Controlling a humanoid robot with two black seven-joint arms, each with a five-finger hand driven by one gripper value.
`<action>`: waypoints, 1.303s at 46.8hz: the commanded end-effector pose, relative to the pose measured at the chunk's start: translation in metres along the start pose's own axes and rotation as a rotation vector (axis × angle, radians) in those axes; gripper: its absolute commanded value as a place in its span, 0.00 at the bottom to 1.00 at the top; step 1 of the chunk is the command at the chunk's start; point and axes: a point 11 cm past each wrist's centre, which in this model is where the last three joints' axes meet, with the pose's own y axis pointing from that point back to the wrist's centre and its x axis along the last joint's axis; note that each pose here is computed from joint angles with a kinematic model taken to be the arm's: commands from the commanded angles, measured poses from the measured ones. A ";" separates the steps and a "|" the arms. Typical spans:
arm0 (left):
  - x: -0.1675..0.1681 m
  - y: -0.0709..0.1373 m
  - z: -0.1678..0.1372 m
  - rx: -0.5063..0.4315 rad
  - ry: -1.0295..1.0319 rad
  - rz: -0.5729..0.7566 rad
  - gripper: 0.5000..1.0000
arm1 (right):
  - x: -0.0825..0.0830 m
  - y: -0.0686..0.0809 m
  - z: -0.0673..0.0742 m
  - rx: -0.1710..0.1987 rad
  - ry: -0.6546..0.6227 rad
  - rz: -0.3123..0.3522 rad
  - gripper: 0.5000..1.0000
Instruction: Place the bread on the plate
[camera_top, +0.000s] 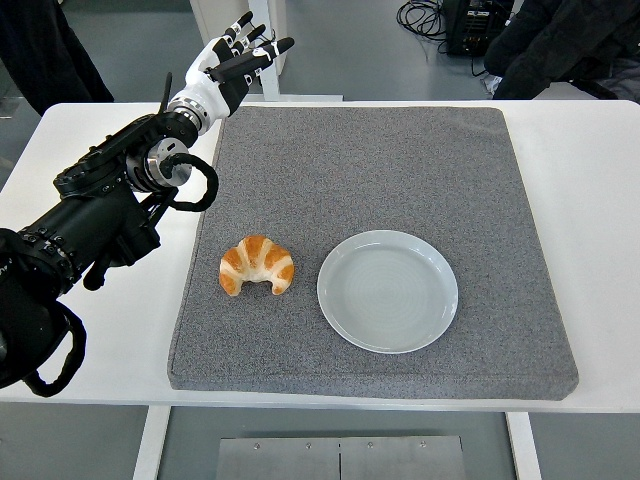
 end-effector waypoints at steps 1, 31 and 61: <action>0.000 0.000 -0.001 0.002 -0.001 0.000 0.99 | 0.000 0.000 0.000 0.000 0.000 0.000 1.00; -0.010 -0.004 0.007 -0.009 -0.025 -0.013 0.99 | 0.000 0.000 0.000 0.000 0.000 0.000 1.00; -0.039 0.010 0.031 0.063 -0.257 -0.220 0.99 | 0.000 0.000 0.000 0.000 0.000 0.000 1.00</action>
